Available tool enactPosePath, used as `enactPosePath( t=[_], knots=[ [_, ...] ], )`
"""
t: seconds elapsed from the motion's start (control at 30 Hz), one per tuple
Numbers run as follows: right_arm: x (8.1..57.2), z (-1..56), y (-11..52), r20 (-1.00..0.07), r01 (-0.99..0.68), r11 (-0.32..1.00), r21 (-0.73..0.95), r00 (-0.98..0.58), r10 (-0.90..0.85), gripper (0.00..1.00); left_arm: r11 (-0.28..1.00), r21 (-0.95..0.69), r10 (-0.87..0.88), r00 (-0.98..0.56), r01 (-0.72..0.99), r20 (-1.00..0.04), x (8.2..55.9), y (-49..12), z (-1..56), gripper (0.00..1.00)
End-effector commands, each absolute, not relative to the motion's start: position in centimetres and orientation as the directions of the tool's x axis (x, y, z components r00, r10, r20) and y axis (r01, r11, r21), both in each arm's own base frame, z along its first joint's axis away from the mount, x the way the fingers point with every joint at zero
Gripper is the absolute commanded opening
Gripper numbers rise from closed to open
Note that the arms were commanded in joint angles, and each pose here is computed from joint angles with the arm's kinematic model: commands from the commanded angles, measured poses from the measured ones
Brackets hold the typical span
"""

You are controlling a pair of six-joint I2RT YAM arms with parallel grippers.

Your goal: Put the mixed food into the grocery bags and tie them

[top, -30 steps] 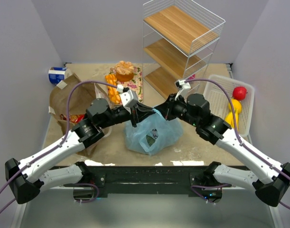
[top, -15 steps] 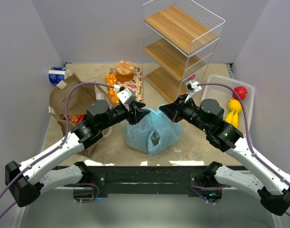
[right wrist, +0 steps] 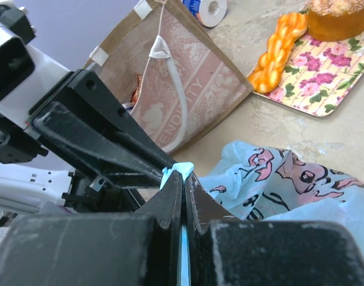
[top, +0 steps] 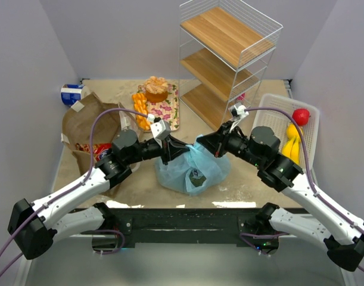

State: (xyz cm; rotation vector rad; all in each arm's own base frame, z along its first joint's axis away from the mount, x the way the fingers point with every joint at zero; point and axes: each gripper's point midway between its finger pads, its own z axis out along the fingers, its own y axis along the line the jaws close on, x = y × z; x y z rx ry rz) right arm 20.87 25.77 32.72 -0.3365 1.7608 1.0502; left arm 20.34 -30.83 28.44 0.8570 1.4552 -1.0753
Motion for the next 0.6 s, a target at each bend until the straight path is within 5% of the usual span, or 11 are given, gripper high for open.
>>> enactPosePath(
  t=[0.0, 0.13, 0.4, 0.57],
  knots=[
    [20.0, 34.8, 26.0, -0.899, -0.728, 0.528, 0.437, -0.369, 0.236, 0.01, 0.278, -0.131, -0.112, -0.104, 0.952, -0.988, 19.5, -30.6, 30.3, 0.04],
    [18.9, 35.3, 26.2, -0.926, -0.791, 0.483, 0.377, -0.324, 0.192, 0.12, 0.295, -0.129, -0.117, -0.099, 0.947, -0.988, 19.8, -30.1, 30.2, 0.0],
    [17.0, 33.4, 27.7, -0.957, -0.89, 0.356, 0.286, -0.283, 0.06, 0.54, 0.28, -0.111, -0.132, -0.076, 0.954, -0.988, 19.4, -29.9, 30.6, 0.0],
    [17.5, 31.5, 28.0, -0.964, -0.899, 0.363, 0.245, -0.265, -0.006, 0.66, 0.27, -0.104, -0.13, -0.071, 0.957, -0.989, 19.2, -29.8, 30.6, 0.0]
  ],
)
